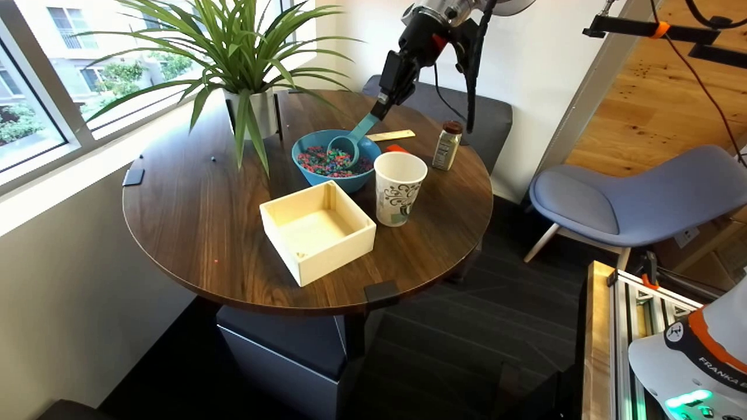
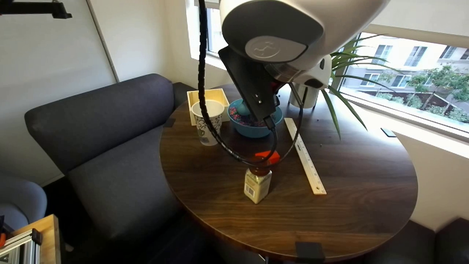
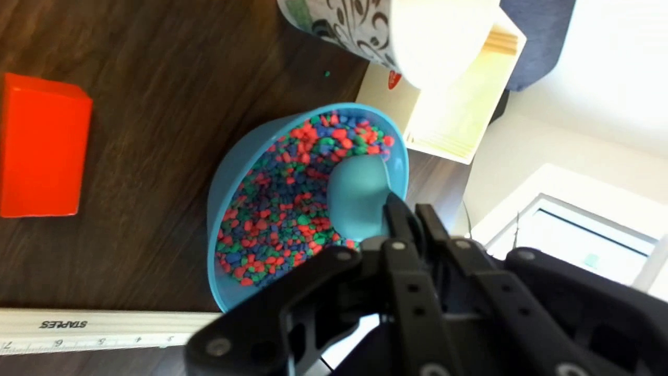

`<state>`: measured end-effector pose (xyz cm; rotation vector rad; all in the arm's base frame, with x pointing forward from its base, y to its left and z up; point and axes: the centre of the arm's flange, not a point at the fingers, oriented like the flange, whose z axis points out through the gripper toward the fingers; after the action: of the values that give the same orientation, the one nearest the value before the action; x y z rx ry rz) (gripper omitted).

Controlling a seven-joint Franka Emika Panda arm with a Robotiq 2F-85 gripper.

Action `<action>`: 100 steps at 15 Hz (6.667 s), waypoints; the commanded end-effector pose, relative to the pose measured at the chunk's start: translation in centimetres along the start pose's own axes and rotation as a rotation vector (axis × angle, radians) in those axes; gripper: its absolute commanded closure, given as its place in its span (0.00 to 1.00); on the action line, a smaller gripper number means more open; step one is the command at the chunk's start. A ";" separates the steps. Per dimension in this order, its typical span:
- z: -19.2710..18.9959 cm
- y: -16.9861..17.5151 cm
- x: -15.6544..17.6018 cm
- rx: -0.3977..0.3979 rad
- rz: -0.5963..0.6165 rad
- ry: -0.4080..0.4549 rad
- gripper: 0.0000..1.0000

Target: Use the measuring spoon to put some cereal in the cup

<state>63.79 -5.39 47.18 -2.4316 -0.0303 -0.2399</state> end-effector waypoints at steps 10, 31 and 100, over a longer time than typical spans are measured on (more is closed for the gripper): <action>-0.1 -0.1 -0.1 0.198 0.064 0.036 0.91; -8.6 2.8 -4.0 0.358 0.056 0.046 0.98; -3.2 -10.3 -8.6 -0.316 -0.455 -0.239 0.98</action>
<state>55.87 -0.23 54.38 -2.6901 -0.6739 -0.1453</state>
